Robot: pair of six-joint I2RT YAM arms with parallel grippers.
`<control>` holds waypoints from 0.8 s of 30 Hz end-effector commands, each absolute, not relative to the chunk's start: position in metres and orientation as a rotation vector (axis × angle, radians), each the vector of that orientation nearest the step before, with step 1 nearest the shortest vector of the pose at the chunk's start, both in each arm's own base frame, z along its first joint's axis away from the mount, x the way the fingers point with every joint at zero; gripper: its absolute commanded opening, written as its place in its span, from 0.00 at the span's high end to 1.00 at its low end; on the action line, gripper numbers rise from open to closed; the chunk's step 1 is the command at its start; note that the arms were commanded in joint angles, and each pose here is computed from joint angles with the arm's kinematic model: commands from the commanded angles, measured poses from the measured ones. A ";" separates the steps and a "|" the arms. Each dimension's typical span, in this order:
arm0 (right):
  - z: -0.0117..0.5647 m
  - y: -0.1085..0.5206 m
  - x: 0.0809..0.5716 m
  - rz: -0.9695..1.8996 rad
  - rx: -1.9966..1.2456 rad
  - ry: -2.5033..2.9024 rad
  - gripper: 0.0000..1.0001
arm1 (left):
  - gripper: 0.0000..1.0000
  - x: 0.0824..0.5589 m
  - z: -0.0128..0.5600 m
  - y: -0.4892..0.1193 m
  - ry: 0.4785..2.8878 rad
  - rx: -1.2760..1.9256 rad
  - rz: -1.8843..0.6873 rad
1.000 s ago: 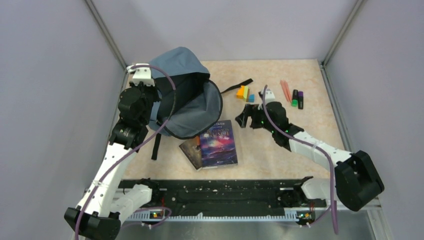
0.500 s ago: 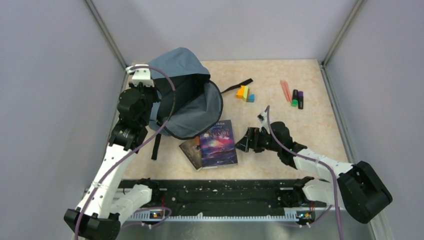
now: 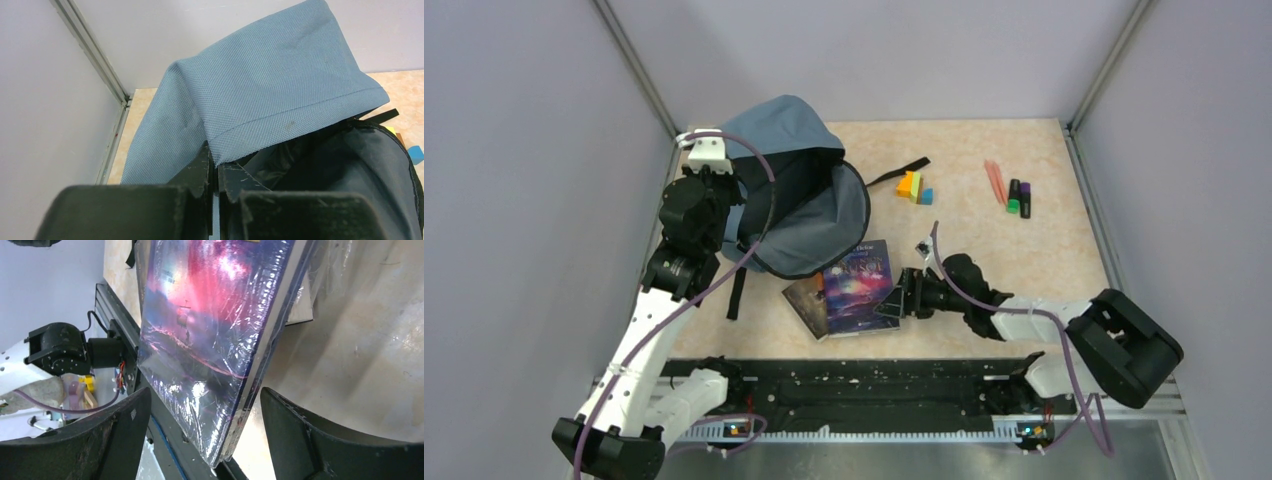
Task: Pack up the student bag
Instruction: Pick up the book from the center of the board.
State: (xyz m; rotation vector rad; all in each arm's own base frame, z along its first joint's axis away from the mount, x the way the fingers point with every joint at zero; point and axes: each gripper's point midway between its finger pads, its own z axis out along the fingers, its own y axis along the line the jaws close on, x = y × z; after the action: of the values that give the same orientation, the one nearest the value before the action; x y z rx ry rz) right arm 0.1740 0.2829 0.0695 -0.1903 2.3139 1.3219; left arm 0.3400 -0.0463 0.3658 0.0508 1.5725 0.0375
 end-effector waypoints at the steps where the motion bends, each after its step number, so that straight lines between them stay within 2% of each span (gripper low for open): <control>1: 0.082 0.297 0.180 1.394 -0.158 2.268 0.22 | 1.00 0.338 0.378 -0.041 1.525 0.034 0.051; 13: 0.068 0.306 0.169 1.395 -0.143 2.346 0.26 | 1.00 0.339 0.376 -0.042 1.528 0.038 0.051; 18: 0.072 0.309 0.168 1.444 -0.122 2.326 0.35 | 1.00 0.339 0.376 -0.041 1.526 0.037 0.057; 23: 0.074 0.312 0.170 1.462 -0.104 2.319 0.57 | 1.00 0.338 0.377 -0.040 1.524 0.035 0.061; 24: 0.075 0.312 0.170 1.465 -0.107 2.316 0.65 | 1.00 0.338 0.378 -0.040 1.522 0.034 0.061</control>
State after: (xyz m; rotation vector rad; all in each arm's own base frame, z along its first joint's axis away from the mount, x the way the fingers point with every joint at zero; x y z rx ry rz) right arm 0.1639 0.2988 0.0538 -0.0807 2.4069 1.3934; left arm 0.3401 -0.0457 0.3648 0.0569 1.5742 0.0459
